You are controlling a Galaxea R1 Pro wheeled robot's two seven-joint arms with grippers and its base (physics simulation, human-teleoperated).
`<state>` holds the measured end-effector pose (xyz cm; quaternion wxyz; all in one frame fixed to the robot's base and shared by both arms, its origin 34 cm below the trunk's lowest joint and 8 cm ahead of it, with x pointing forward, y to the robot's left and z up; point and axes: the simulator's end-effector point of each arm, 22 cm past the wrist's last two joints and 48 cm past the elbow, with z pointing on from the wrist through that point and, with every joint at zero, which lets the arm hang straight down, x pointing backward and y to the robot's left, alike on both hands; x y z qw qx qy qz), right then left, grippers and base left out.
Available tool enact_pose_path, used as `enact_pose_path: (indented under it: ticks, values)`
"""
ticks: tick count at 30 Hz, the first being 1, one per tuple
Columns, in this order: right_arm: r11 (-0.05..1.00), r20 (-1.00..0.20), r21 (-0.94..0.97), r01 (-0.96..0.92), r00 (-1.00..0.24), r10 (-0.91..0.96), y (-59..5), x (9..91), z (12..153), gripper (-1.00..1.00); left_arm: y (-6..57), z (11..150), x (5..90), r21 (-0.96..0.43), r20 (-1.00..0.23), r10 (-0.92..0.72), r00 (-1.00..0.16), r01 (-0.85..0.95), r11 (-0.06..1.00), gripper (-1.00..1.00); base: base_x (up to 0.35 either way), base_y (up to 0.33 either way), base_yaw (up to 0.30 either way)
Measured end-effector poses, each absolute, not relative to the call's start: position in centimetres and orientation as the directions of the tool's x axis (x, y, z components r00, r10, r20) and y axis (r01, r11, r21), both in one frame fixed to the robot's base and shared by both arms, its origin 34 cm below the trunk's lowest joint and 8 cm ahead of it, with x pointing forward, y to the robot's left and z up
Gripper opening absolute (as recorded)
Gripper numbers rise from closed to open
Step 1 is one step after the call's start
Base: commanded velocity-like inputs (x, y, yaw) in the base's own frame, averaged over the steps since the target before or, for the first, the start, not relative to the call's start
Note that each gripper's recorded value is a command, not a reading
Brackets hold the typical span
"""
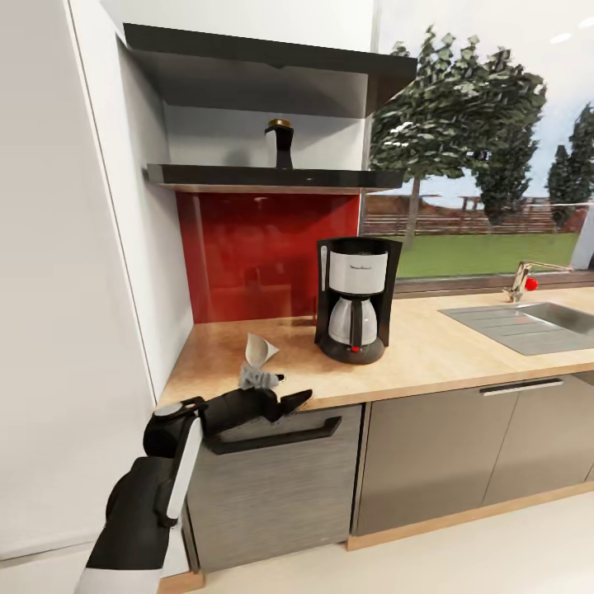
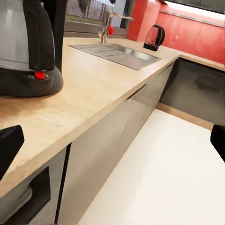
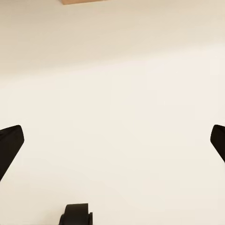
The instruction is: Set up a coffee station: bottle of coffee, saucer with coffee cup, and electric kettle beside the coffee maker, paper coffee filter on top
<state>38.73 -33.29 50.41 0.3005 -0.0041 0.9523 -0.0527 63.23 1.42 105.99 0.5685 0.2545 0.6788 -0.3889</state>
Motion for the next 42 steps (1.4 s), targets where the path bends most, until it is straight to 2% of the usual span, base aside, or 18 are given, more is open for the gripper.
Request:
enact_pose_path:
  ticks: [5,6,8,13,15,25,36,40,42]
  values:
    - [0.994,-0.572,-0.103,0.023,-0.82,-0.04,-33.3,38.7,50.4,1.0,3.4,105.3,65.5,-0.207,-0.973,-0.068,-0.22,0.708,0.675,1.0,0.0,0.0,0.0]
    - [0.994,-0.572,-0.103,0.023,-0.819,-0.04,-33.3,38.7,50.4,1.0,4.7,104.8,66.8,-0.188,-0.974,-0.056,-0.218,0.65,0.736,1.0,0.0,0.0,0.0]
    - [0.994,-0.572,-0.103,0.023,-0.819,-0.04,-33.3,38.7,50.4,1.0,6.5,104.5,68.1,-0.163,-0.977,-0.047,-0.208,0.587,0.793,1.0,0.0,0.0,0.0]
    - [0.994,-0.571,-0.103,0.022,-0.82,-0.041,-33.2,38.7,50.4,1.0,9.7,104.9,69.4,-0.127,-0.986,-0.048,-0.162,0.522,0.843,1.0,0.0,0.0,0.0]
    - [0.994,-0.571,-0.103,0.019,-0.82,-0.044,-33.2,38.7,50.4,1.0,13.0,105.2,70.4,-0.122,-0.989,-0.068,-0.135,0.454,0.882,1.0,0.0,0.0,0.0]
    - [0.995,-0.57,-0.103,0.014,-0.82,-0.048,-33.1,38.7,50.4,1.0,16.0,105.1,71.4,-0.121,-0.989,-0.082,-0.123,0.358,0.926,1.0,0.014,-0.002,0.0]
    - [0.995,-0.567,-0.103,0.008,-0.822,-0.052,-33.0,38.6,50.3,1.0,16.4,105.5,71.6,-0.11,-0.992,-0.081,-0.098,0.344,0.932,1.0,0.12,-0.04,0.0]
    - [0.992,-0.528,-0.119,-0.043,-0.844,-0.099,-32.6,36.8,49.4,1.0,16.4,105.5,71.7,-0.111,-0.992,-0.081,-0.098,0.345,0.932,1.0,0.134,-0.088,0.0]
    - [0.976,-0.477,-0.144,-0.164,-0.852,-0.214,-31.3,35.0,48.4,1.0,16.3,105.4,71.7,-0.111,-0.992,-0.081,-0.1,0.346,0.932,1.0,0.142,-0.123,0.0]
